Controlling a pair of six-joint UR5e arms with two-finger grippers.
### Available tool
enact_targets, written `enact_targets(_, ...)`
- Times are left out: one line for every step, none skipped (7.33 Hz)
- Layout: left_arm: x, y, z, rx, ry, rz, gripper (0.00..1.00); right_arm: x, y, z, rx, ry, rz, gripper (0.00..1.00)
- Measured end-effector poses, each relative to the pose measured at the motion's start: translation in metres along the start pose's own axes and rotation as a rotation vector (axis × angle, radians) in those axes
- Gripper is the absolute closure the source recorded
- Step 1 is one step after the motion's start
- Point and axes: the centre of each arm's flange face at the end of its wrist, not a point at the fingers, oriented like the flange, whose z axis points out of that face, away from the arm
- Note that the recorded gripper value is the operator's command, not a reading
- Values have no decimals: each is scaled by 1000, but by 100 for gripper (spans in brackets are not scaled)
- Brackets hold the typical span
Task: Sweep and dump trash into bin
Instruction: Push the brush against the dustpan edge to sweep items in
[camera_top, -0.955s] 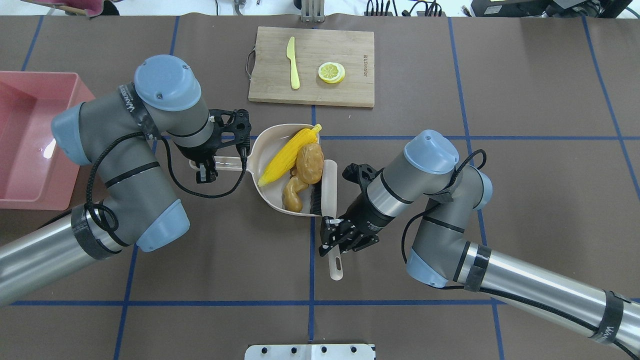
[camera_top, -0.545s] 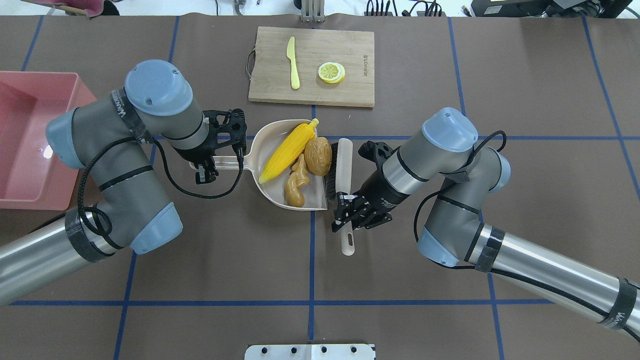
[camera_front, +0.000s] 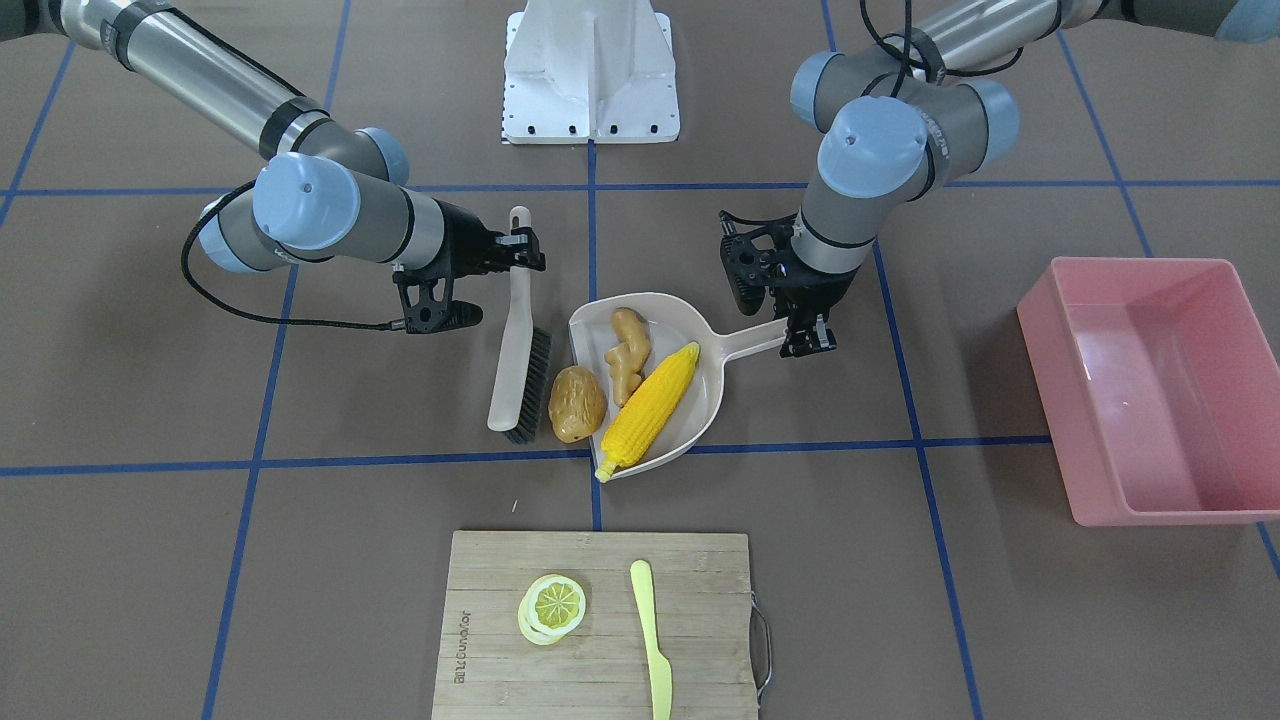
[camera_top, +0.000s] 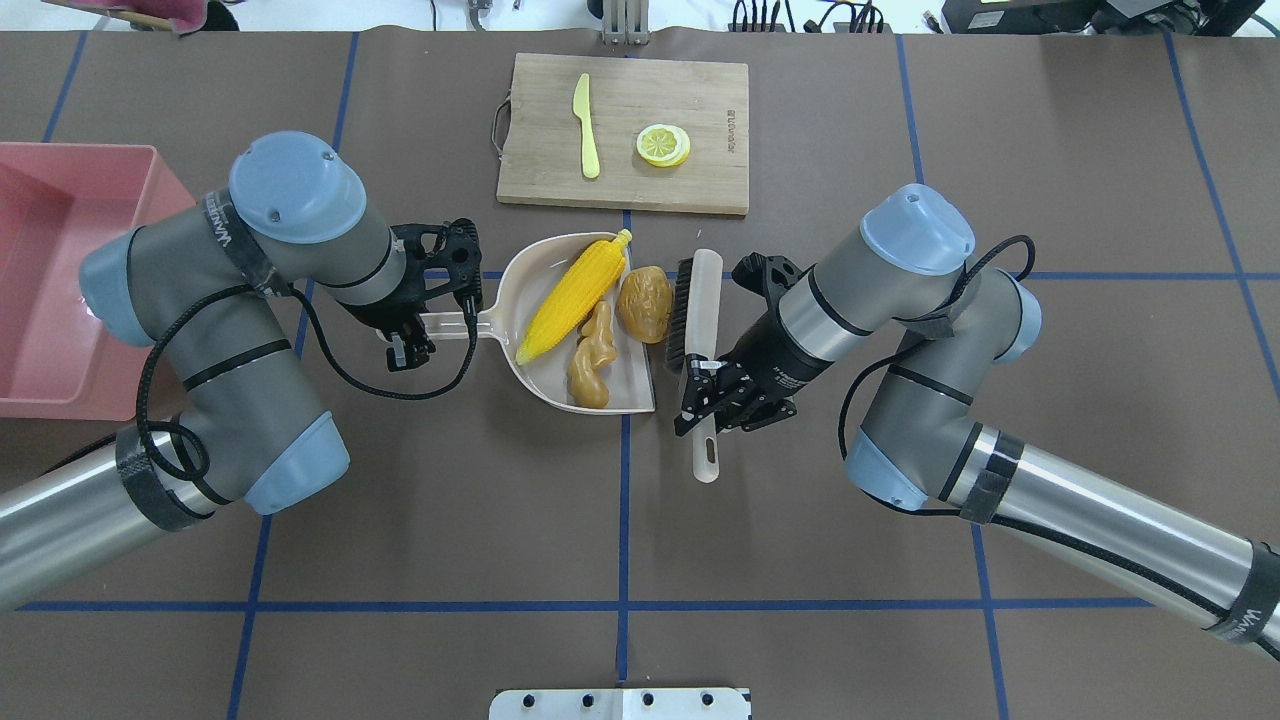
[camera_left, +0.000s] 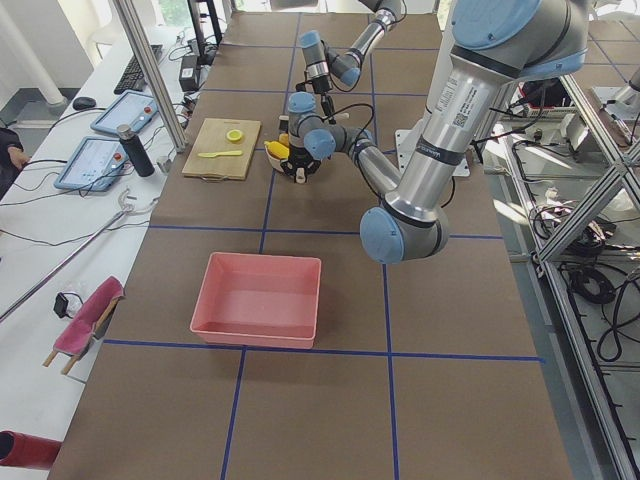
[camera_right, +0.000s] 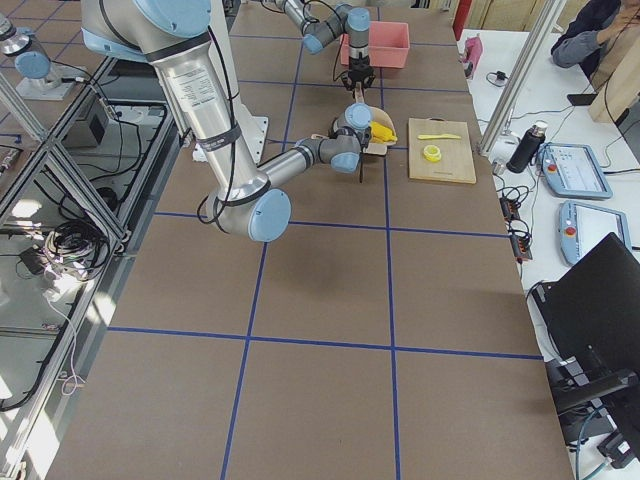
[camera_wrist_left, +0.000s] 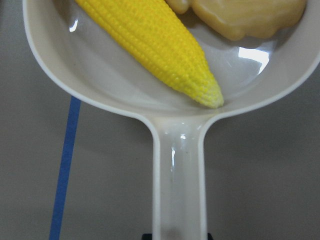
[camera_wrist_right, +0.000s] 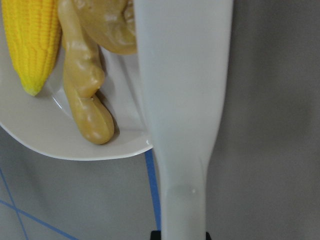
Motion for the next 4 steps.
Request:
enact_targets(1,4,2,10,-3,-10,100,2,-1,-1,1,4,3,100)
enact_targets(1,6,2,17,-5,-15,100,6,-2,-2,2,8,9,100)
enact_targets(0,7,2,22,-8,-19,100,9,-4,-5,6,10,13,100)
enact_targets(0,7,2,27,-10,-26,100,11,-6,-7,9,11,15,100)
